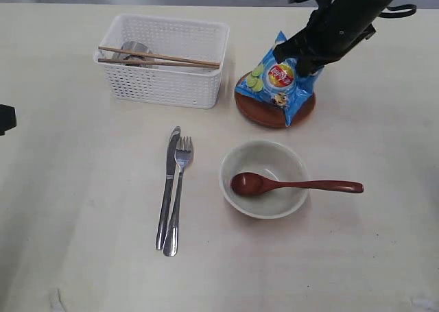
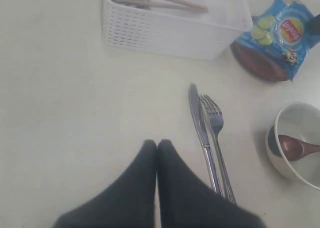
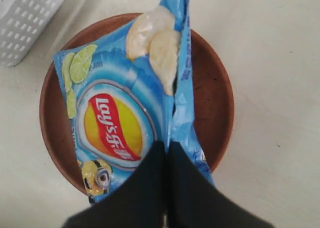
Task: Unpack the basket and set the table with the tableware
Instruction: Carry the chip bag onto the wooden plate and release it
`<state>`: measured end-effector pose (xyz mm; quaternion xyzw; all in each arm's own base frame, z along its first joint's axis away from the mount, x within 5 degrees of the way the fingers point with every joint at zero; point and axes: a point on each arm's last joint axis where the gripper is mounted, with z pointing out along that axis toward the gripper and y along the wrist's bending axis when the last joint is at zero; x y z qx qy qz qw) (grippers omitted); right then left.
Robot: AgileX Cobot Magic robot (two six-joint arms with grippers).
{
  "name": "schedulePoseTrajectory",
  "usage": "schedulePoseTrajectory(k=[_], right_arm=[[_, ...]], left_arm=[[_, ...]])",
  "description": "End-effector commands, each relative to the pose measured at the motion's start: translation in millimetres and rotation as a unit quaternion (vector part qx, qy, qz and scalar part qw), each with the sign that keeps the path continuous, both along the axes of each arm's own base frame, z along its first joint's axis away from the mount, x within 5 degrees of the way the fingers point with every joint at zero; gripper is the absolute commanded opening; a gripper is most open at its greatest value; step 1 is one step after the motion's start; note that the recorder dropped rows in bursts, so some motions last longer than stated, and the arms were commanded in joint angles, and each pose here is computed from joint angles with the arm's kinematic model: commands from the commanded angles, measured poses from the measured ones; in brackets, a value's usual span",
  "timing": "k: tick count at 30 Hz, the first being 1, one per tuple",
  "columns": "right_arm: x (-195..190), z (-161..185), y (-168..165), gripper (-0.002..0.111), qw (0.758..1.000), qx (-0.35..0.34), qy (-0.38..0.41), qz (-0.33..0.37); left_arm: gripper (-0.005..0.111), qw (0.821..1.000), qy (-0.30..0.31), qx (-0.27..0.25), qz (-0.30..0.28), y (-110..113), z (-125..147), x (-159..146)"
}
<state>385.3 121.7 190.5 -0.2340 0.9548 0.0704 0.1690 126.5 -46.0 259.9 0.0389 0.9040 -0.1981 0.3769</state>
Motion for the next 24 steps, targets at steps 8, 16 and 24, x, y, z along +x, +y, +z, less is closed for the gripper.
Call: schedulePoseTrajectory(k=[8, 16, 24], right_arm=[[-3, -15, -3, 0.000, 0.999, -0.015, 0.040, 0.013], [-2, -19, -3, 0.015, 0.999, -0.016, 0.043, 0.012], [-2, -17, -3, 0.053, 0.999, -0.016, 0.043, 0.013]], left_arm=[[0.000, 1.000, -0.006, -0.002, 0.000, 0, 2, 0], [0.000, 1.000, -0.004, -0.002, -0.001, 0, 2, 0], [0.000, 1.000, -0.004, -0.002, -0.001, 0, 2, 0]])
